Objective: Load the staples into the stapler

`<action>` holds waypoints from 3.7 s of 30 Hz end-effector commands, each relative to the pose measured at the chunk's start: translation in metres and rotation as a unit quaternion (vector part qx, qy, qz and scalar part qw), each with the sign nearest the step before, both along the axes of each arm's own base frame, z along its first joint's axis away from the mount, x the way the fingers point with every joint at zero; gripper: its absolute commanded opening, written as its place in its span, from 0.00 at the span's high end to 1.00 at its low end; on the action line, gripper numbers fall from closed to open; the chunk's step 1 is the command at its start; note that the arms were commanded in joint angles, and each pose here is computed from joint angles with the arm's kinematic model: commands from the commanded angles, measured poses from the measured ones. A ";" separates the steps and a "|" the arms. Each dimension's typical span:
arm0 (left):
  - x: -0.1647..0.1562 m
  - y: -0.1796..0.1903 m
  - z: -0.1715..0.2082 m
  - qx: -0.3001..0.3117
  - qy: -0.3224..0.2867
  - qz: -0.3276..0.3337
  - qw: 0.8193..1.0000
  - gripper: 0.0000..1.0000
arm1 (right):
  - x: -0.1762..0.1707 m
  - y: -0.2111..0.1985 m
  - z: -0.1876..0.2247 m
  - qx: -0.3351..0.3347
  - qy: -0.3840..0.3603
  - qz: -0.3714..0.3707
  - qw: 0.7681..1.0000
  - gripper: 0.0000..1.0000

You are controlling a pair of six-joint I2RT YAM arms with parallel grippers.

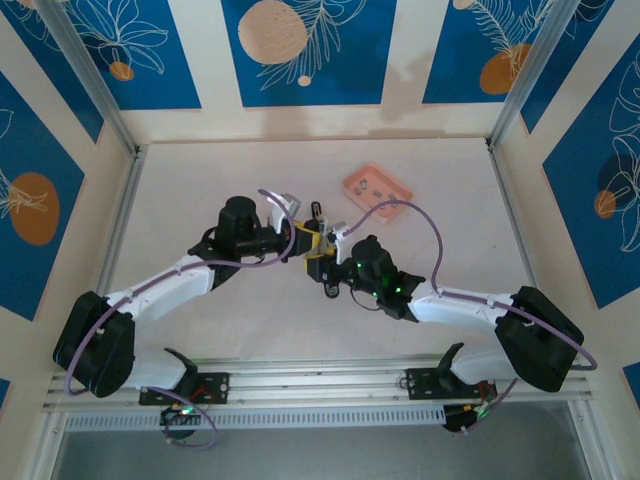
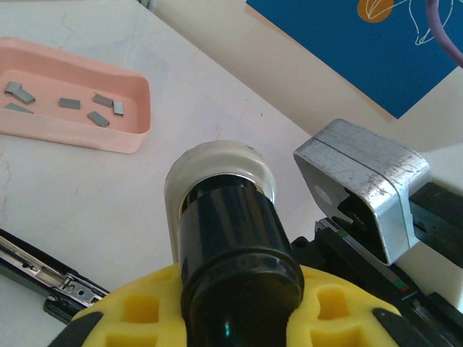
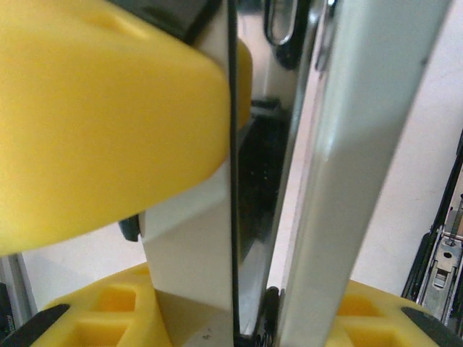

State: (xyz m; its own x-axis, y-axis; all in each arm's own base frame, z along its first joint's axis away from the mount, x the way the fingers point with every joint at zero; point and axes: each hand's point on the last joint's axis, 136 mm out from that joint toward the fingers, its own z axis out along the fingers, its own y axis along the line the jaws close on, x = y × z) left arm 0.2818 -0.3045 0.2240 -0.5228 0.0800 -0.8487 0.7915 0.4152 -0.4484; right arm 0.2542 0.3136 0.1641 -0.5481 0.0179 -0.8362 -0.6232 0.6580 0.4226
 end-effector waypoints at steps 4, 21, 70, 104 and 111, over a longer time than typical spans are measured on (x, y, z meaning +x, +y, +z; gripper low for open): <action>0.004 0.004 0.012 0.032 -0.052 0.006 0.998 1.00 | 0.003 -0.002 0.046 0.036 -0.009 0.000 0.999 0.54; -0.032 0.010 0.022 0.072 -0.224 -0.101 0.967 1.00 | -0.011 -0.052 0.083 0.059 0.186 0.111 0.974 0.37; -0.046 0.008 0.111 -0.045 -0.293 -0.092 0.951 1.00 | 0.010 -0.061 -0.091 0.019 0.399 -0.038 0.916 0.54; -0.030 0.024 0.166 -0.045 -0.344 -0.006 0.938 1.00 | 0.000 -0.073 0.072 -0.050 -0.093 0.134 0.985 0.32; -0.034 0.023 0.181 -0.090 -0.343 -0.008 0.935 1.00 | -0.004 -0.053 0.084 -0.106 -0.210 0.236 0.943 0.33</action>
State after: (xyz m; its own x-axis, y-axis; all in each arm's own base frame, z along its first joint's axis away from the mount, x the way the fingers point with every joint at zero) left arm 0.2585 -0.2842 0.3456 0.0125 0.0466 -0.9988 0.9230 0.3836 0.0294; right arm 0.2581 0.2514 0.2479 -0.2454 -0.2530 -0.9358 -0.8961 0.4274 0.1194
